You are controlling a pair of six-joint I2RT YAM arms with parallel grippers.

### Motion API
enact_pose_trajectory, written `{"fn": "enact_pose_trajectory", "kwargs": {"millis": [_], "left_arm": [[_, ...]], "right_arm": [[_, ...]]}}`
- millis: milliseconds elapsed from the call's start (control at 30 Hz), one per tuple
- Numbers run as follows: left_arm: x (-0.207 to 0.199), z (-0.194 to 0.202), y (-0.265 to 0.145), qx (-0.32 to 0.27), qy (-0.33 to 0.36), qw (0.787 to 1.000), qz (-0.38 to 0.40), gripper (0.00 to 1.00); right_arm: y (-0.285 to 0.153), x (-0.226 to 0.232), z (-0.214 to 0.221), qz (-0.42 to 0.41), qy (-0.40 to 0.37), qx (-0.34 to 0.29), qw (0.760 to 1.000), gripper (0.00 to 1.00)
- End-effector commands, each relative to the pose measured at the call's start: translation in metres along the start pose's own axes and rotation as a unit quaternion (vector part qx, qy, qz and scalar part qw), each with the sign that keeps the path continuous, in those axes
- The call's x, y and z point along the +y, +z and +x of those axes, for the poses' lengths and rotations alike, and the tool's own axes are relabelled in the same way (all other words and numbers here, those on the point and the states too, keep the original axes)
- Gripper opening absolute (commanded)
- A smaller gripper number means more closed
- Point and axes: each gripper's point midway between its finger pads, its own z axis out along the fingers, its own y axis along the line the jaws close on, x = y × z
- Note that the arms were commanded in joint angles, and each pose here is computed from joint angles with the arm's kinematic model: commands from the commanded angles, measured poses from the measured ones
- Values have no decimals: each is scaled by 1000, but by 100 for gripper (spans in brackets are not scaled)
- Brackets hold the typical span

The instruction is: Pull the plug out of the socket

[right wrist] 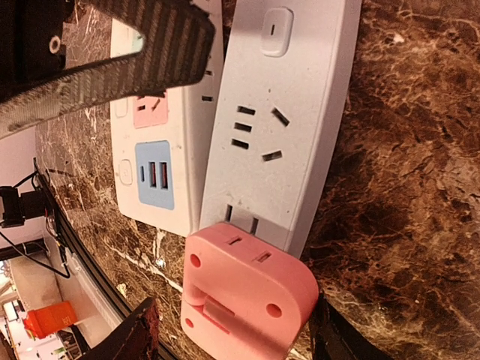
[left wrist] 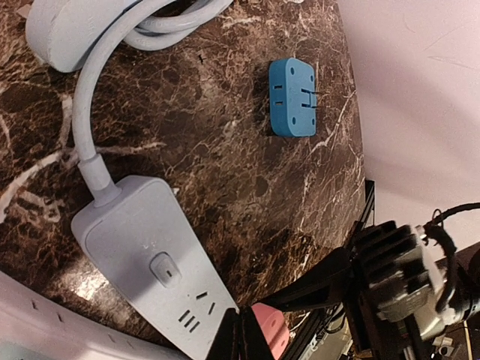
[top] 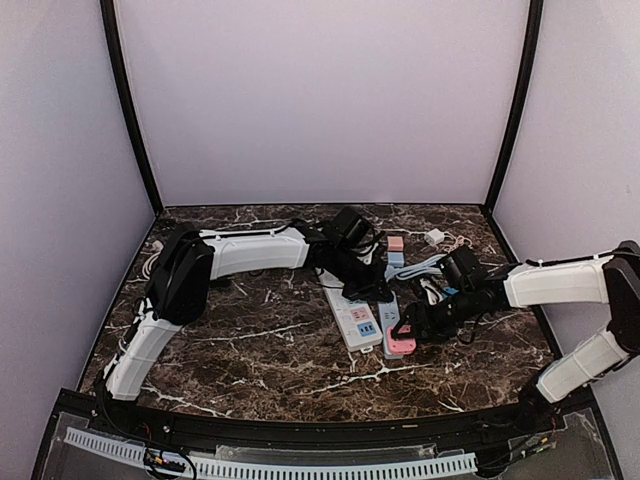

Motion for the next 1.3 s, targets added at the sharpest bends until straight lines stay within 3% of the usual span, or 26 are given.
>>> {"fn": "enact_pose_trajectory", "kwargs": {"millis": [0,733,1267], "left_arm": [[-22,-1,-9,-6,21,999,36,3],[23,17,10,23,4,999,-29,3],[25,21,16,33,2,999,-23,3]], "right_arm": [[11,4,6,-18,-8,12,1000,65],[-20,32,-9,-21,-17,-11,1000,46],[3,21,-5,-9,4,15,1000,30]]}}
